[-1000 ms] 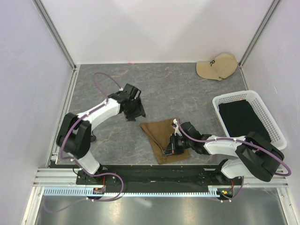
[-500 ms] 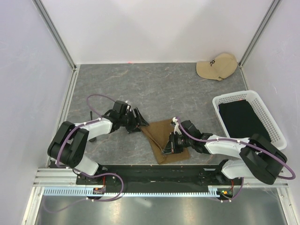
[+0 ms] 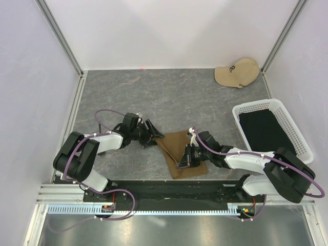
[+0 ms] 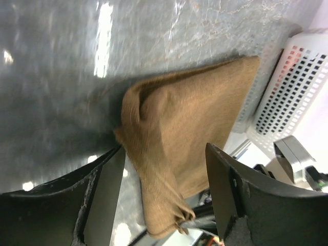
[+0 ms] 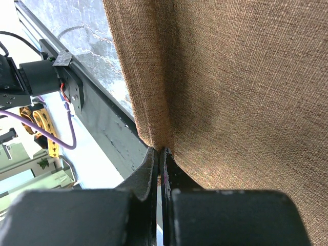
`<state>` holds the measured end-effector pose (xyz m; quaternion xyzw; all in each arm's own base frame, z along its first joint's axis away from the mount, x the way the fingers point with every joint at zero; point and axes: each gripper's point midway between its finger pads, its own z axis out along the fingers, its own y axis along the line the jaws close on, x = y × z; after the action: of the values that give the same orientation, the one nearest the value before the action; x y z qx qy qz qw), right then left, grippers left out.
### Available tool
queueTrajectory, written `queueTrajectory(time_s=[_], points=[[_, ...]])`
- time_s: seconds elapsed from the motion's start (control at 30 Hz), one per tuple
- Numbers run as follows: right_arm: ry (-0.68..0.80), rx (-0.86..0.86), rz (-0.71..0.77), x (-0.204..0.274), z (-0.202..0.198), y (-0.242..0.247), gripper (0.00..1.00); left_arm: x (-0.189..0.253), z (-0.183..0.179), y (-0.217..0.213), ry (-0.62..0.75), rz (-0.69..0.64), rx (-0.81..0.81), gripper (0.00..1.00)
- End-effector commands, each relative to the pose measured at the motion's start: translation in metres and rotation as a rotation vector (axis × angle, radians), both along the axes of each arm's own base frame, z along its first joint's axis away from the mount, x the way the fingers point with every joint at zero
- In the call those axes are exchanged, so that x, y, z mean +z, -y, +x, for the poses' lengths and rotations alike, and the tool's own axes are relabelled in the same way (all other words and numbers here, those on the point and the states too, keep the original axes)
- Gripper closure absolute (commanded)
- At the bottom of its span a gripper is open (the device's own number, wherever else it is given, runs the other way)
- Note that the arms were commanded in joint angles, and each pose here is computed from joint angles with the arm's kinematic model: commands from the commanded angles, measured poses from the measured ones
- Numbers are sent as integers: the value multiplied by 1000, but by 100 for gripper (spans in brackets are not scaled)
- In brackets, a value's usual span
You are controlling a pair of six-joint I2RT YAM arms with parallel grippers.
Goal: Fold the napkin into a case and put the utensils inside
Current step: Pick up the lower triangle-folded napkin from the center of the board.
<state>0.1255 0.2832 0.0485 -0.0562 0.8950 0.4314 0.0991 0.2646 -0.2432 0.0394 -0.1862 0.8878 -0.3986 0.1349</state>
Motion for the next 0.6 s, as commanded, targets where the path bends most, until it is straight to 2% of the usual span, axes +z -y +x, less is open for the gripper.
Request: queueTrajectory(time_s=[0.0,0.17,0.43,0.57], points=[[35,-4,37,18,9,-9,100,9,-15,-10,-66,-14,106,28],[34,-2,42,20,10,-12,100,20,-18,-4,-75,-82,141,30],[37,-2,47,21,13,-15,100,12,-29,3,-160,-117,179,31],[34,-6,49,21,13,-15,100,3,-29,6,-181,-151,205,35]])
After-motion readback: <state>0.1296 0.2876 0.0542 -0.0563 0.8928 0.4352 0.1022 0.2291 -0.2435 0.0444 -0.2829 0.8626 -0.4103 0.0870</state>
